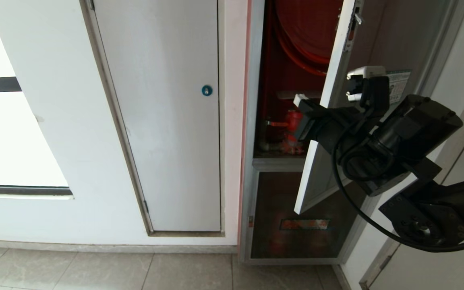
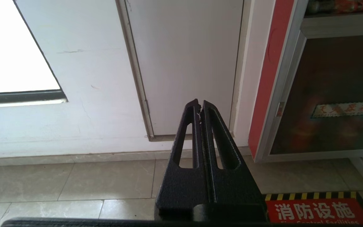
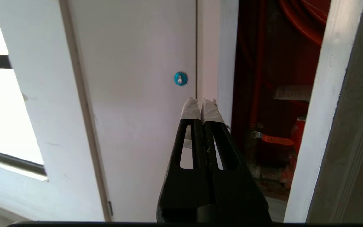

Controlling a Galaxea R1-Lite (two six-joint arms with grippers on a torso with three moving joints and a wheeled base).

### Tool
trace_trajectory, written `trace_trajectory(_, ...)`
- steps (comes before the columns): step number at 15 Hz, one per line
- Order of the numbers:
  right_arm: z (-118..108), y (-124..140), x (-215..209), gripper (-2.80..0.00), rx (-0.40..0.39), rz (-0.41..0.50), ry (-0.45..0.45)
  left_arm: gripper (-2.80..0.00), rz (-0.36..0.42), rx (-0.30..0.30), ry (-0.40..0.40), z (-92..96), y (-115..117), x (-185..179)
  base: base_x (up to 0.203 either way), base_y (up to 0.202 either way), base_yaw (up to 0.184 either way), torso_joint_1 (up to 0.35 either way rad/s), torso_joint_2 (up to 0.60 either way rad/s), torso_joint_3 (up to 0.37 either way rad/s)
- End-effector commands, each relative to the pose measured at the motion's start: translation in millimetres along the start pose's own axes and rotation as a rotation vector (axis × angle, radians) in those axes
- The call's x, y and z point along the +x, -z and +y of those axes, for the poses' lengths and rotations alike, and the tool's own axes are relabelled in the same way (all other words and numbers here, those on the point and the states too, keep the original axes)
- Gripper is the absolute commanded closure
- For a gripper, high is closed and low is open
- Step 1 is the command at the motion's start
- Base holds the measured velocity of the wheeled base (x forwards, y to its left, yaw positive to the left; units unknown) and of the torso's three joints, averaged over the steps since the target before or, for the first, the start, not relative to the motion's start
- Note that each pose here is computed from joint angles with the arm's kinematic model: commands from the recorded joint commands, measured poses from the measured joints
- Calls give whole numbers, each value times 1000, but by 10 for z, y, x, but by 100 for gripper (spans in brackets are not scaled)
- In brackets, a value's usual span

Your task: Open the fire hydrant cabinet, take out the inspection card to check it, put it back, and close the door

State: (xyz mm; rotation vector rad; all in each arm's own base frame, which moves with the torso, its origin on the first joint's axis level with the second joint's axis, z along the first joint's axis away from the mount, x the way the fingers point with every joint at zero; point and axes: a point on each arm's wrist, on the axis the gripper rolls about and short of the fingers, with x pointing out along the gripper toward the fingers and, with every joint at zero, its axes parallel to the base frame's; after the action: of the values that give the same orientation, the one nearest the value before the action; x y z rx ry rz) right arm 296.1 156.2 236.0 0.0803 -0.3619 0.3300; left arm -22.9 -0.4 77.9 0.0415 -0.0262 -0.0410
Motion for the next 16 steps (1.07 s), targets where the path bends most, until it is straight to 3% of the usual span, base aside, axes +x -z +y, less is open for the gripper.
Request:
trace_trajectory(1,-5,198,123,0,-5,-2,32,0,15,0,1,-1,38,11,0,0,0,0,0,0)
trace_trajectory(16,-141,580,472,0,-26,-49,228,0,15,0,1,-1,39,11,0,0,0,0,0,0)
